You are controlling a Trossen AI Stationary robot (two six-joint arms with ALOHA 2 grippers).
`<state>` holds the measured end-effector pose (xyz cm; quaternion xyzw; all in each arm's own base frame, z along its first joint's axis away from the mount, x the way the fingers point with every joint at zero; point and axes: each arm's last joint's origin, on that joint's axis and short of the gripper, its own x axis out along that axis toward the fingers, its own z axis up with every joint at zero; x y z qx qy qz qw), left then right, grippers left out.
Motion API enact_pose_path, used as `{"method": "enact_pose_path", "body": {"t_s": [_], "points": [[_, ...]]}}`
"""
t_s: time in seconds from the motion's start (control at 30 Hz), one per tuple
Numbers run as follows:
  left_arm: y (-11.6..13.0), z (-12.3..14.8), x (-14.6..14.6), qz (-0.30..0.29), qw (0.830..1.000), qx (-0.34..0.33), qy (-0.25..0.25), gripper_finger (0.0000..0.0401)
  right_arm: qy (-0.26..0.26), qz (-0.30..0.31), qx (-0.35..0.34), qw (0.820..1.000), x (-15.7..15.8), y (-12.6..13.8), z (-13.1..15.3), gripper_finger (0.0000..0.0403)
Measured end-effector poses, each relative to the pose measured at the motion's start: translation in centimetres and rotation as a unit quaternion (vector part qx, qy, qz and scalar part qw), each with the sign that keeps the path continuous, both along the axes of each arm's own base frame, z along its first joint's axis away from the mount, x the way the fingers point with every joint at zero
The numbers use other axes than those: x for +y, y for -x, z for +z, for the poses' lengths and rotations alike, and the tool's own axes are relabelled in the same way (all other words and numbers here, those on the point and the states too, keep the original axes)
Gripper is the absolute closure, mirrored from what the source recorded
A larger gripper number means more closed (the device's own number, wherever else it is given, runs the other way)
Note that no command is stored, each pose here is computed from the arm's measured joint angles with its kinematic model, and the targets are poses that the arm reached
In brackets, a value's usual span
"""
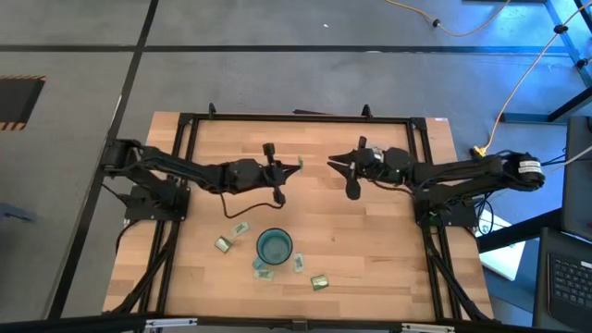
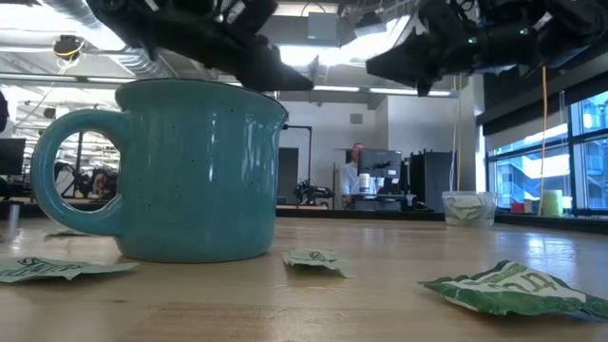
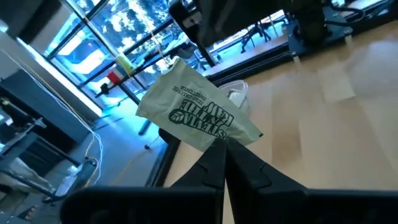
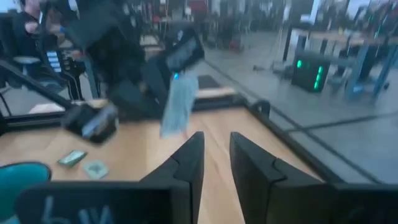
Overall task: Pick and place items into bin
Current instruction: Put the stevia packet into the transparent bin
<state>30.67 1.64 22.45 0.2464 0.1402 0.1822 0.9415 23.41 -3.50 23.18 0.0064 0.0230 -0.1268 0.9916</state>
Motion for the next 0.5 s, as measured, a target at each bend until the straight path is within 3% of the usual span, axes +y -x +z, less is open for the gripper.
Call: {"method": "enact_pose_path", "body": {"t_s": [0.17, 0.4, 0.5], "points": [[-1.1, -1.5, 0.1, -0.004, 1.000, 0.003, -0.029, 0.0398, 0.011, 0.001, -0.009, 1.000, -0.1, -0.7, -0.4, 0.0303], [-1.8, -2.4, 0.2, 0.009, 0.999, -0.008, -0.043, 0.0398, -0.021, 0.000, -0.009, 1.000, -0.1, -0.9, -0.8, 0.0212], [-1.8, -2.3, 0.2, 0.027, 0.998, -0.017, -0.046, 0.0399, -0.026, 0.033, -0.024, 0.999, 0.1, -1.0, -0.6, 0.0182]]}}
